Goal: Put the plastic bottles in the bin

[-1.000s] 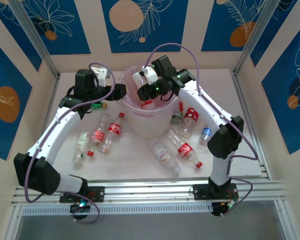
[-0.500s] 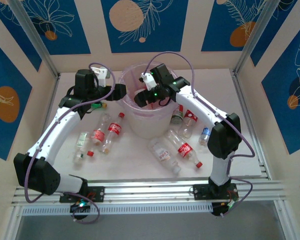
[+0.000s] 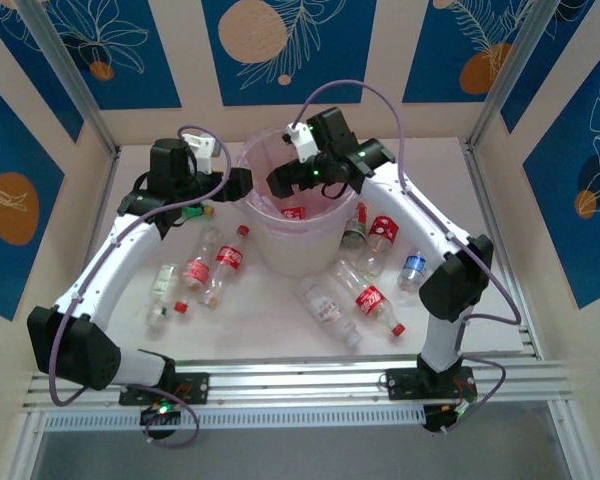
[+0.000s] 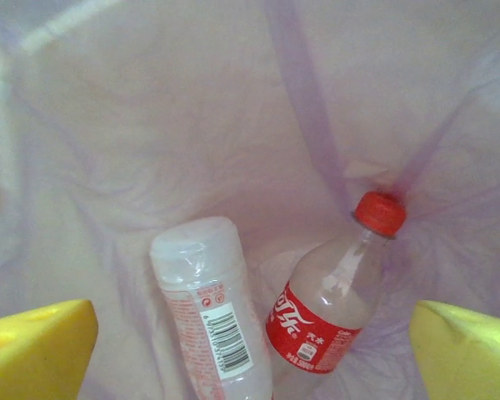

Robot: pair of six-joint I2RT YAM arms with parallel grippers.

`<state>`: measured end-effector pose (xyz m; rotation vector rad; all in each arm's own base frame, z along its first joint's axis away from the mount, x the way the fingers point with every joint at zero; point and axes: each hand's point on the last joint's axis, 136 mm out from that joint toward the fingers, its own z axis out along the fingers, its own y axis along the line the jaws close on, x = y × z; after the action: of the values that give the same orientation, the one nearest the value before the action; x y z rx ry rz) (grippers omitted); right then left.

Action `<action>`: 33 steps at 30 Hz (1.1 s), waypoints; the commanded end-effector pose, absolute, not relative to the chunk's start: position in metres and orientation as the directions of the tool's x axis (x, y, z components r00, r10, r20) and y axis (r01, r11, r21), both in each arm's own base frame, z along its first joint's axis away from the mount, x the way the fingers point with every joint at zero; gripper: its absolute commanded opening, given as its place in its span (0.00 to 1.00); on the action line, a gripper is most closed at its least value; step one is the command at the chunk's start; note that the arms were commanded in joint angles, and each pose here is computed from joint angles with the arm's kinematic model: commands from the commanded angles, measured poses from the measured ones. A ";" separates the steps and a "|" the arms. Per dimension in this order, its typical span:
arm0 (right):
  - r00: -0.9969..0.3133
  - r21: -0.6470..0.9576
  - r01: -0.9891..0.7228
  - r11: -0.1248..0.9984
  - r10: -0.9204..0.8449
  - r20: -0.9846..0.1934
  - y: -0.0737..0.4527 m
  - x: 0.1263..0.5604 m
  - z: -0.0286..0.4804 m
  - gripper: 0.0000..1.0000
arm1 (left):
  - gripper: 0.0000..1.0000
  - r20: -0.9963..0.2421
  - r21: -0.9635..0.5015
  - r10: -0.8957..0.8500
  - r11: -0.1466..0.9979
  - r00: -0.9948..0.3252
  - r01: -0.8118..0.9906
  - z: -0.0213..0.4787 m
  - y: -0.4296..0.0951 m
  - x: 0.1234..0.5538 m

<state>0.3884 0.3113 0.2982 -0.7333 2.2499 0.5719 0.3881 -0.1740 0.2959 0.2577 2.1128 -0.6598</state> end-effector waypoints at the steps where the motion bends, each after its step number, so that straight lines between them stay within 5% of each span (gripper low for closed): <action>1: -0.547 0.172 -0.624 0.763 -0.269 -0.793 0.291 0.368 0.363 1.00 | 0.89 -0.735 -0.331 0.009 0.868 -0.678 0.371 0.257 -0.166 0.375; 10: -0.628 0.179 -0.225 0.958 -0.003 -0.778 0.166 0.368 0.379 0.99 | 0.89 -0.732 -0.334 0.008 0.867 -0.681 0.369 0.255 -0.166 0.376; 21: -0.767 0.217 0.412 0.885 0.466 -0.440 0.012 0.302 0.225 0.99 | 0.89 -0.729 -0.341 0.004 0.865 -0.684 0.369 0.255 -0.167 0.375; 33: -0.801 0.168 0.535 0.828 0.560 -0.213 -0.011 0.288 0.093 0.99 | 0.89 -0.723 -0.345 0.003 0.864 -0.691 0.366 0.252 -0.168 0.376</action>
<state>0.2722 -0.0137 0.1020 0.8202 2.7907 0.0693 0.3881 -0.1740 0.2960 0.2600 2.1119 -0.6591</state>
